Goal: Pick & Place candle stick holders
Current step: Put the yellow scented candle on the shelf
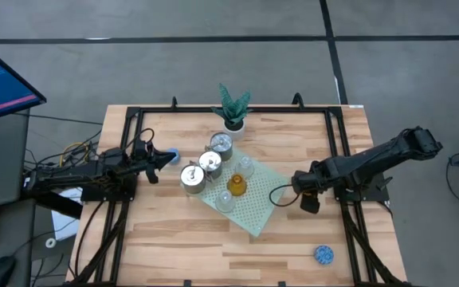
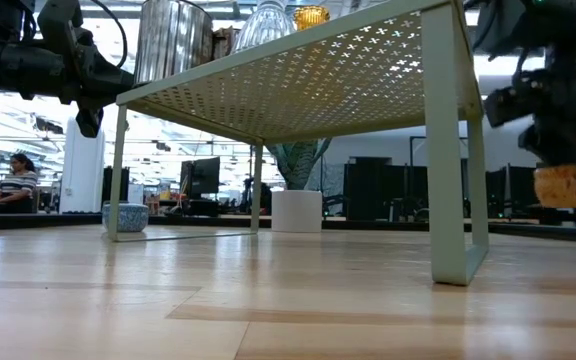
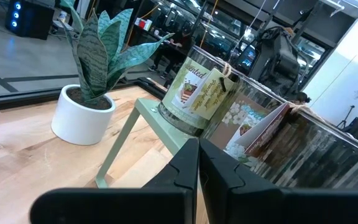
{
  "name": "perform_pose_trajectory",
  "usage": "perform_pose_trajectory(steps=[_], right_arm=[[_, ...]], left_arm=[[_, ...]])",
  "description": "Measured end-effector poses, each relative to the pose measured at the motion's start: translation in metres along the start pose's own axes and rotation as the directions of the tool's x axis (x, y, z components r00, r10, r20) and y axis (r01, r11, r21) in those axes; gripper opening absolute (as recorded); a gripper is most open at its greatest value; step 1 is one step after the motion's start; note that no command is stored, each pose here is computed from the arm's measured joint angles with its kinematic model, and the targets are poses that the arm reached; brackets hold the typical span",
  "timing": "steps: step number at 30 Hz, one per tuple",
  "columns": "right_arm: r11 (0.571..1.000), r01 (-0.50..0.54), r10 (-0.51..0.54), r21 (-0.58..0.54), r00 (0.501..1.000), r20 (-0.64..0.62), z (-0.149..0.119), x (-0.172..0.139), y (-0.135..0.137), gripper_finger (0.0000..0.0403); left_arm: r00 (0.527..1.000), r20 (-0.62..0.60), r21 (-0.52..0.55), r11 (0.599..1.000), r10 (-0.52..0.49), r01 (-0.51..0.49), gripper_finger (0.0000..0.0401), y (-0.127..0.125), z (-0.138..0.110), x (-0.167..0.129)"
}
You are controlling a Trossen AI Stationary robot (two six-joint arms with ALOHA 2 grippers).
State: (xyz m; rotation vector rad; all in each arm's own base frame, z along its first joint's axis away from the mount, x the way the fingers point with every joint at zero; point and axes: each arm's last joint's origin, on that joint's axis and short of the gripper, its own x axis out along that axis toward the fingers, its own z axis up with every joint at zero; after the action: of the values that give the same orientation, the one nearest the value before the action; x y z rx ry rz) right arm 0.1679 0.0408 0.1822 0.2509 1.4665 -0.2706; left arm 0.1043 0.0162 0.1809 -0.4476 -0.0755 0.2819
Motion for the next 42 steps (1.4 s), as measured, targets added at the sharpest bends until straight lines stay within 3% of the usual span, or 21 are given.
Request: perform_pose_trajectory(steps=[11,21,30,37,42], right_arm=[[0.996,0.025,-0.028,-0.082,0.999,-0.033,0.01,-0.062,0.003,0.0291],[0.994,0.009,0.004,-0.105,0.992,0.13,0.028,-0.117,0.005,0.0291],[0.978,0.071,-0.048,-0.194,0.991,0.124,0.081,-0.119,0.004,0.0291],[0.944,0.083,-0.028,-0.319,0.985,0.172,0.122,-0.131,0.015,0.0291],[0.928,0.07,-0.015,-0.367,0.989,0.15,0.139,-0.121,0.025,0.0291]], left_arm=[[1.0,0.0,0.0,1.0,0.0,0.0,0.0011,0.0,0.0,0.0],[1.0,0.0,0.0,1.0,0.0,0.0,0.0011,0.0,0.0,0.0],[1.0,0.0,0.0,1.0,0.0,0.0,0.0011,0.0,0.0,0.0],[1.0,-0.001,0.0,1.0,0.0,0.0,0.0011,0.0,0.0,0.0],[1.0,0.0,0.0,1.0,0.0,0.0,0.0011,0.0,0.0,0.0]])
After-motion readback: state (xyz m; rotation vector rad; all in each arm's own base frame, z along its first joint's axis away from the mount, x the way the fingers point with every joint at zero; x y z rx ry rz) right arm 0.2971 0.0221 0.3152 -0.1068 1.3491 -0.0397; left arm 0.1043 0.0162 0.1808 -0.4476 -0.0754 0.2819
